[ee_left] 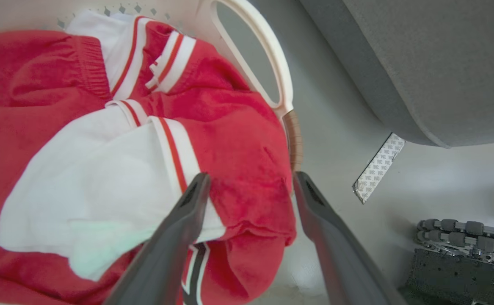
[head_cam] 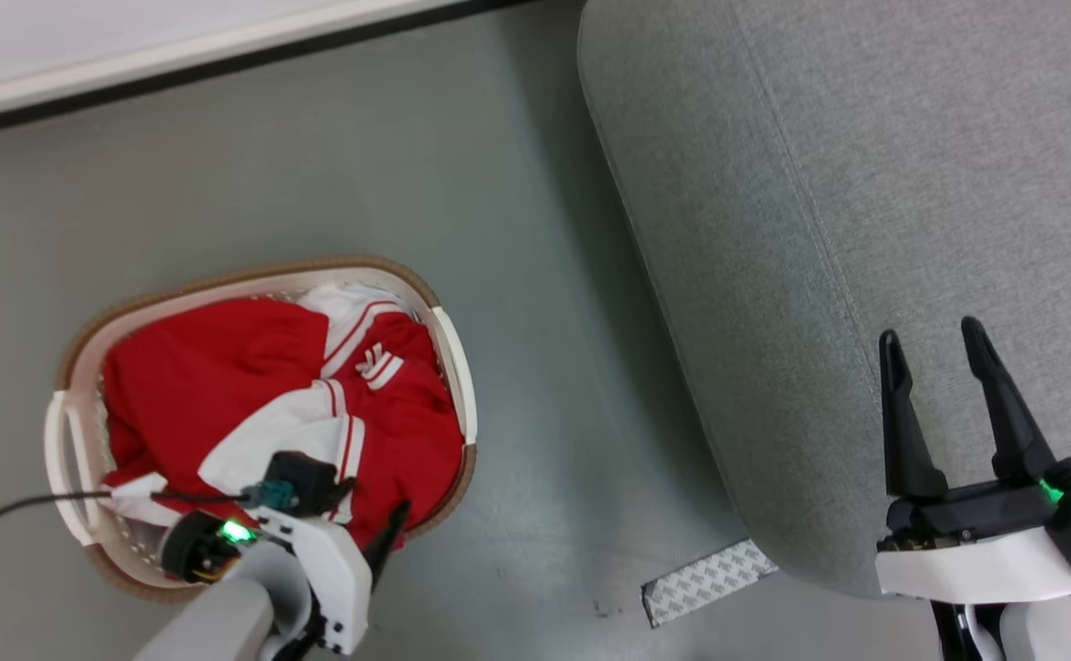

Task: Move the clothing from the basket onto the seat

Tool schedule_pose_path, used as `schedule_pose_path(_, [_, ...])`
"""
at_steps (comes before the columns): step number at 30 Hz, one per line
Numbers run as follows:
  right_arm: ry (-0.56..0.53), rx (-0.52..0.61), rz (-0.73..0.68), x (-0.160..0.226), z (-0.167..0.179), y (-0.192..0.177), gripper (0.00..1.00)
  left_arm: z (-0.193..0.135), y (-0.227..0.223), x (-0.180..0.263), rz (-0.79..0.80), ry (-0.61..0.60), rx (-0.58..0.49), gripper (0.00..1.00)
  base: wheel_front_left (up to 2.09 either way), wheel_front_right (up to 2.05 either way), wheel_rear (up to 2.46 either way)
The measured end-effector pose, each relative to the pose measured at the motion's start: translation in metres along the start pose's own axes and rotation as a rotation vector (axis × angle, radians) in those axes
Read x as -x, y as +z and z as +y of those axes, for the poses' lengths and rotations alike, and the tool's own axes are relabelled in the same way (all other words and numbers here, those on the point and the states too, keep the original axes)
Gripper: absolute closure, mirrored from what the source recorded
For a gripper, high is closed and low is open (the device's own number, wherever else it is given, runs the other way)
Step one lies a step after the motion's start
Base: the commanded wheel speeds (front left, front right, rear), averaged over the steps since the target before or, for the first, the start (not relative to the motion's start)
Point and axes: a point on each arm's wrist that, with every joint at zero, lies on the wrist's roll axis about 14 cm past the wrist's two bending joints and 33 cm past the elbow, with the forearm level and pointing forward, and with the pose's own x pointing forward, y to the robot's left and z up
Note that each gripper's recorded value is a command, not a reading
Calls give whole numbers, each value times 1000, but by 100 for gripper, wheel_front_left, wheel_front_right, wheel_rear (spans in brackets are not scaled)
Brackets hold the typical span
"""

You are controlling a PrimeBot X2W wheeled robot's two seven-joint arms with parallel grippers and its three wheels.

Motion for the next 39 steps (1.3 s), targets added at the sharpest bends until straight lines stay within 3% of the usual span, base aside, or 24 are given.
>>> schedule_pose_path(9, [-1, 3, 51, -16, 0, -23, 0, 9, -32, -23, 104, -66, -33, 0, 0, 0, 0])
schedule_pose_path(10, [-3, 4, 60, -16, -1, -26, 0, 9, -38, -24, 120, -73, -34, 55, 0, 0, 0])
schedule_pose_path(11, [-5, 3, 67, -16, -1, -29, 0, 10, -42, -25, 132, -78, -41, 87, 0, 0, 0])
schedule_pose_path(12, [-5, 3, 72, -17, -1, -31, 0, 12, -43, -26, 134, -79, -48, 100, 0, 0, 0])
schedule_pose_path(19, [-3, -5, 43, -20, -1, -21, 0, 18, -16, -20, 28, -54, -39, 100, 0, 0, 0])
schedule_pose_path(26, [2, -12, -11, -7, 0, 1, 0, 8, 43, 10, -172, -8, 18, 100, 0, 0, 0])
schedule_pose_path(39, [42, -21, -130, 51, 11, 46, 0, -31, 175, 138, -633, 123, -48, 100, 0, 0, 0])
